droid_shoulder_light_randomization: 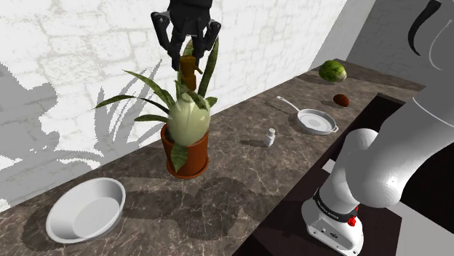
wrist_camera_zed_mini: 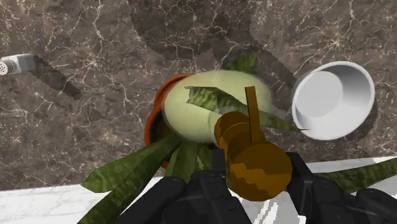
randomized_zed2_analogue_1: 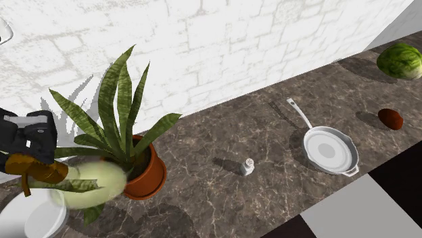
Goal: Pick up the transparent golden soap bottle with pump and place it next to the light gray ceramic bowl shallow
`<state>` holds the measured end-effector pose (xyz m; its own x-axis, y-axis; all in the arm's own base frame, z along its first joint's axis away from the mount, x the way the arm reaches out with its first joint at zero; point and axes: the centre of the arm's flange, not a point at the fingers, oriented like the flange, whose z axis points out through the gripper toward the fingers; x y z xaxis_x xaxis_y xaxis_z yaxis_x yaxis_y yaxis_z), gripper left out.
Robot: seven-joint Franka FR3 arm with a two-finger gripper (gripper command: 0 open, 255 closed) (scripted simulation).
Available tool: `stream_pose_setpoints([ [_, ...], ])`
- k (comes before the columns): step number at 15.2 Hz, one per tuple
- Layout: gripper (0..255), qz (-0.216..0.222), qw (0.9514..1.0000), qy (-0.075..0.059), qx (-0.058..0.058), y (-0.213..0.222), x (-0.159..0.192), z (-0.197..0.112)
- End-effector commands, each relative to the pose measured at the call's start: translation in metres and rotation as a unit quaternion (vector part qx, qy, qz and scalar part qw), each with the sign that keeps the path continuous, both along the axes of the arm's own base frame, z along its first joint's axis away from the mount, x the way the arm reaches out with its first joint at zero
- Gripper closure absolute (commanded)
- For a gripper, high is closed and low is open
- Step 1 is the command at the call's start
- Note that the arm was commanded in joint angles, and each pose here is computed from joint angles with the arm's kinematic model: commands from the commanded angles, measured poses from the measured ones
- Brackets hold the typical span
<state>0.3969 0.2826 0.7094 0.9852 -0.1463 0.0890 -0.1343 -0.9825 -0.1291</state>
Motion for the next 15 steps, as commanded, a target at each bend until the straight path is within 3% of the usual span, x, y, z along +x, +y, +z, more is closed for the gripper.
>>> stream_pose_setpoints([
  [1, 255, -0.001, 1.0000, 0.000, 0.000, 0.020, -0.014, 0.006],
  [15, 255, -0.001, 1.0000, 0.000, 0.000, 0.177, -0.102, 0.046],
])
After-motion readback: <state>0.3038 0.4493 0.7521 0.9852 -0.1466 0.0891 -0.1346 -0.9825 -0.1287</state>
